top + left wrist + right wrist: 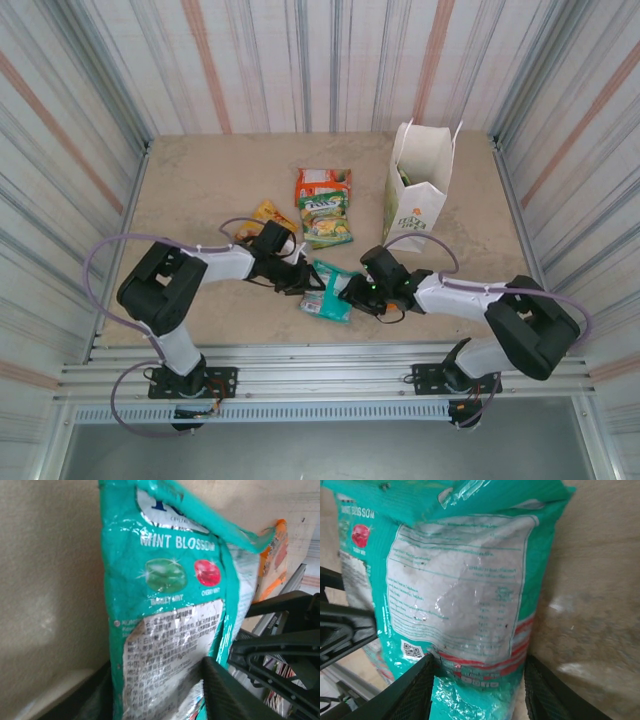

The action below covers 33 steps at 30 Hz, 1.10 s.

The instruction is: Place the snacks into the paper bag

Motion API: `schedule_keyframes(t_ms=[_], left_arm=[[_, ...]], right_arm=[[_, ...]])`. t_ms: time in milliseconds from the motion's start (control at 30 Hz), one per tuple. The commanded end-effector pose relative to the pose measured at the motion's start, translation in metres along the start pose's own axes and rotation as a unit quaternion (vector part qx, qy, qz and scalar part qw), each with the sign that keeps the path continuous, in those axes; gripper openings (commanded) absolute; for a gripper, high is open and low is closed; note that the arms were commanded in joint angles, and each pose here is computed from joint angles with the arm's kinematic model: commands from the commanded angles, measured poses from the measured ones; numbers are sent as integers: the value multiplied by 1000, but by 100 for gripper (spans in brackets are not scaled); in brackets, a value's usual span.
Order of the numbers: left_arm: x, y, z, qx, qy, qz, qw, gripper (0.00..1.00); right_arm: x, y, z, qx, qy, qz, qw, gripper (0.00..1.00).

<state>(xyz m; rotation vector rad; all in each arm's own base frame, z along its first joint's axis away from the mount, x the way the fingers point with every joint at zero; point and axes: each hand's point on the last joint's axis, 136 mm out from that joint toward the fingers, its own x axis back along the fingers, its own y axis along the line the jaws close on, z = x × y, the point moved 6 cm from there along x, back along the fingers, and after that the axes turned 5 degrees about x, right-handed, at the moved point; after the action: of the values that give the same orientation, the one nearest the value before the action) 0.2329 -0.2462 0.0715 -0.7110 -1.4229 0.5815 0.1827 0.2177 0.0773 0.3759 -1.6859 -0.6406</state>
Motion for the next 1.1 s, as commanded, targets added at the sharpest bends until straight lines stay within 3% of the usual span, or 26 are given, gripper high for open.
schedule_keyframes(t_ms=[0,200,367,567,800,1067], left_arm=[[-10,20,9,21,9,-36,999,37],[8,6,9,-6,-27,-40,999,22],[34,-12,7,-56,-63,-54,995,15],[70,-42,4,-126,-127,-27,984,9],[122,-89,3,-216,-237,43,946,8],[163,-142,14,-323,-312,166,878,8]], right_arm=[[-6,0,1,15,10,-13,1000,48],[1,3,-6,31,-7,-8,999,52],[22,9,-12,65,-30,-3,997,58],[75,20,-30,139,-131,-16,982,62],[139,35,-43,201,-246,-128,940,64],[174,60,-54,246,-281,-239,896,65]])
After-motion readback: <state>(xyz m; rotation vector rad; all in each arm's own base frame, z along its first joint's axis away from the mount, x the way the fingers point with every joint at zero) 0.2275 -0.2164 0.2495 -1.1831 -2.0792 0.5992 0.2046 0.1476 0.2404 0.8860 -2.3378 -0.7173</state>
